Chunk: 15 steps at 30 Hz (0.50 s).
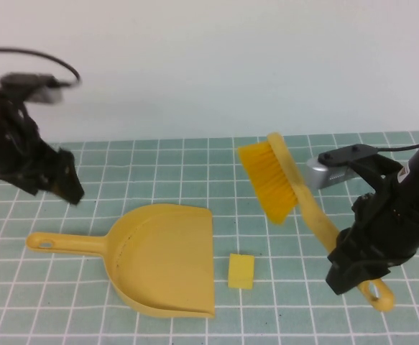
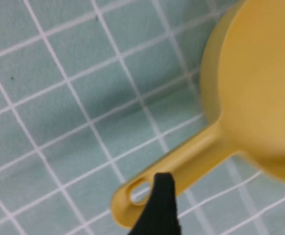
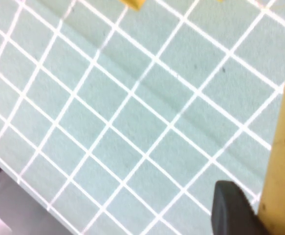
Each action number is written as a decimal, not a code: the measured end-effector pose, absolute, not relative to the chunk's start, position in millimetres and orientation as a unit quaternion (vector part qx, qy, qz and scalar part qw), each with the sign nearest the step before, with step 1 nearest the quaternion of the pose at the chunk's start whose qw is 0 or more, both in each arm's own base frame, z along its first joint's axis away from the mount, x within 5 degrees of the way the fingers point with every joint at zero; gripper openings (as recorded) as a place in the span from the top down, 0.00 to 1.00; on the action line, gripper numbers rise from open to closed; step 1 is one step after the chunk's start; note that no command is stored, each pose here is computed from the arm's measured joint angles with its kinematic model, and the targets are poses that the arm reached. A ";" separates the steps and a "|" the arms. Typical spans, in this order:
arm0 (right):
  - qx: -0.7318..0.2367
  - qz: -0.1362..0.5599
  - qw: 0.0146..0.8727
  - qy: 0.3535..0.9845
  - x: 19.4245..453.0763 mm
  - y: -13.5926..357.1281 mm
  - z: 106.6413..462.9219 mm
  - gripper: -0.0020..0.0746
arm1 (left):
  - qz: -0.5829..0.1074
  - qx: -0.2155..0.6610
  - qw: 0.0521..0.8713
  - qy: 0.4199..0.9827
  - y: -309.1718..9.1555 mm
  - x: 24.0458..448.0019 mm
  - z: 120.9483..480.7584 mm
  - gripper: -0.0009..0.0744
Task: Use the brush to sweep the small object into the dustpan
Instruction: Pick up the dustpan from the table
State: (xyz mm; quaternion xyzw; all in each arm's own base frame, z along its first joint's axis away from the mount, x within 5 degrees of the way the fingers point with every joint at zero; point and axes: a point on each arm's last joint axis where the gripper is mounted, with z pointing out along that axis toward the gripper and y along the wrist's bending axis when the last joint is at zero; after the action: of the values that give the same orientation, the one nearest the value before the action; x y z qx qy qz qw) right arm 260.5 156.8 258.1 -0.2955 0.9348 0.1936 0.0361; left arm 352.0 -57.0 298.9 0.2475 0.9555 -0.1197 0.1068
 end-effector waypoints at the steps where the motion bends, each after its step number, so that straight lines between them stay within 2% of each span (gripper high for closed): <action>1: -0.297 0.189 0.032 0.936 259.9 155.8 257.7 0.76 | -0.104 0.270 0.102 0.952 -59.4 354.4 293.3 0.17; 6: -0.299 0.162 0.020 0.940 259.3 150.7 255.9 0.76 | -0.046 0.372 0.098 0.922 -75.4 359.3 281.3 0.17; 15: -0.302 0.147 0.012 0.942 258.3 147.6 255.6 0.76 | -0.013 0.532 0.079 0.843 -101.4 349.9 272.7 0.17</action>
State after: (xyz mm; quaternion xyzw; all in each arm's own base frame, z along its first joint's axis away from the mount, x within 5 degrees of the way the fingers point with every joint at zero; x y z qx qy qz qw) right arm 258.3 147.6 255.6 -0.3021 0.9418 0.1472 0.0123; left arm 349.9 -101.4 272.7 0.5324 0.8427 -0.0134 0.0791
